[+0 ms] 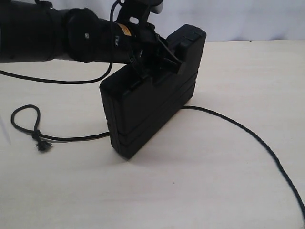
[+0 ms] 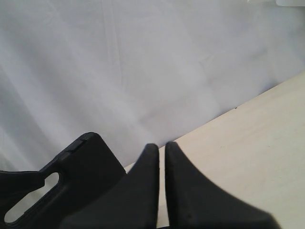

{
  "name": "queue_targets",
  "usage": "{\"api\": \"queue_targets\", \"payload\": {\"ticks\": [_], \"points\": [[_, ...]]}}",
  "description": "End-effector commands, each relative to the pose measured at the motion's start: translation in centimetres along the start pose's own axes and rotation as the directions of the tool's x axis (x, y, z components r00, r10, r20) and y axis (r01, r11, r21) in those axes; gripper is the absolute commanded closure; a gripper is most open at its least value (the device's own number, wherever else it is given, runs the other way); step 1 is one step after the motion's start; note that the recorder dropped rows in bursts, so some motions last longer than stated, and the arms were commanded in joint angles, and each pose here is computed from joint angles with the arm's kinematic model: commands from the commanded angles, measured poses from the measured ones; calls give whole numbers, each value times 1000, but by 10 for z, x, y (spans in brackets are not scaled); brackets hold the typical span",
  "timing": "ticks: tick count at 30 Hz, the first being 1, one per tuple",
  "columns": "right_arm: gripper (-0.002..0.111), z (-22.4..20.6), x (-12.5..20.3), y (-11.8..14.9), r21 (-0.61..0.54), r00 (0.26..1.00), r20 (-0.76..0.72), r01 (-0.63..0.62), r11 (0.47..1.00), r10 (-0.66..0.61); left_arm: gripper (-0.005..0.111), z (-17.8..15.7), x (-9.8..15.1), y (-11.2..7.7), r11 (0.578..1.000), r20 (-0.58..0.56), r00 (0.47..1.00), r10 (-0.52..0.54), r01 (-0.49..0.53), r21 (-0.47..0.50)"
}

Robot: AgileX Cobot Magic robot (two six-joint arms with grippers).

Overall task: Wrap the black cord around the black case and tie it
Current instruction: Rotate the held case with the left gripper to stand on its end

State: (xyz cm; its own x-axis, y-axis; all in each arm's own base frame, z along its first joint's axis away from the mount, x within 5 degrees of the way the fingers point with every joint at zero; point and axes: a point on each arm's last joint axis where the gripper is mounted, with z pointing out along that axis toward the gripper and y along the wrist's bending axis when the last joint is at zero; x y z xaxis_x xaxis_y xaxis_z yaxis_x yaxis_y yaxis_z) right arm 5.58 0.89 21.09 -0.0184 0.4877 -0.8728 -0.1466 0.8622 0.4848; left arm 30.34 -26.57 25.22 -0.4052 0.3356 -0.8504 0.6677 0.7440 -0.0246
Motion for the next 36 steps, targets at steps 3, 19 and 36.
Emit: {"api": "queue_targets", "payload": {"ticks": [3, 19, 36], "points": [[104, 0, 0, 0, 0, 1000, 6, 7, 1000, -7, 107, -6, -13, -1, 1000, 80, 997, -5, 7, -25], [104, 0, 0, 0, 0, 1000, 6, 7, 1000, -7, 107, -14, -32, 10, 988, 4, 1000, -19, 19, -150], [104, 0, 0, 0, 0, 1000, 6, 7, 1000, -7, 107, -17, -26, 23, 929, 11, 972, -235, 228, -292]]}}
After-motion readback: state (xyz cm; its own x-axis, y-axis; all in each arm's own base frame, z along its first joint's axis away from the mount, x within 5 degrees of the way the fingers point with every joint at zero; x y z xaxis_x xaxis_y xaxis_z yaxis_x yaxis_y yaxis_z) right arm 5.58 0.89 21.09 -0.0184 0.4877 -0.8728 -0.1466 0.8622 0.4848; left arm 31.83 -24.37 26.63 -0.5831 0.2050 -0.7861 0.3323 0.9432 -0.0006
